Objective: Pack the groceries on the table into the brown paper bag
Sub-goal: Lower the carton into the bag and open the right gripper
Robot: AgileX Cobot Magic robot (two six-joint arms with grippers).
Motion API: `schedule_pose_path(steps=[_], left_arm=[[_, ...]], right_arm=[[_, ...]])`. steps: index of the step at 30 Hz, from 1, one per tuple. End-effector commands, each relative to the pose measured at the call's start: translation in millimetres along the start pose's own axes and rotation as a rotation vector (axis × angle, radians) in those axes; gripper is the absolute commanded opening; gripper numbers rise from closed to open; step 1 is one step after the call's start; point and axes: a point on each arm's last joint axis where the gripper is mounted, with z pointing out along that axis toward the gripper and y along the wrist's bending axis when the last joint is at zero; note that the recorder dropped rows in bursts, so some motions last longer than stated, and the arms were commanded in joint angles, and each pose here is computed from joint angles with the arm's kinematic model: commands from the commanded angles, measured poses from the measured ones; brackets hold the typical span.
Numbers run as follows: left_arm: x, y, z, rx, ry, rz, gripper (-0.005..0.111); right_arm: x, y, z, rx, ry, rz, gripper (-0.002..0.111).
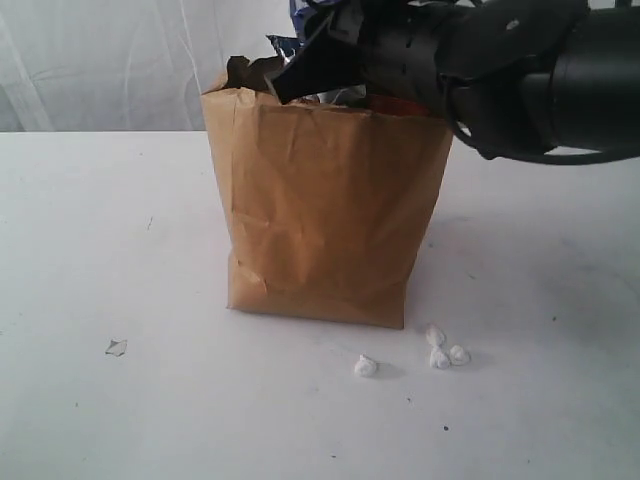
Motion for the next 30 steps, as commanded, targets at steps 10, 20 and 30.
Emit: schedule_pose_path(steps=[10, 20, 30], left_arm=[[1.6, 0.8, 0.3, -0.005, 0.0, 0.003, 0.0], [1.6, 0.8, 0.3, -0.005, 0.0, 0.005, 0.0], [1.6, 0.8, 0.3, -0.005, 0.0, 0.005, 0.0]], right_arm=[[3.6, -5.9, -2.7, 0.043, 0.052, 0.202, 0.051], [7.7, -6.2, -3.0, 0.057, 0.066, 0.215, 0.052], [-4.1, -14.0, -16.2, 0.078, 0.025, 0.222, 0.052]])
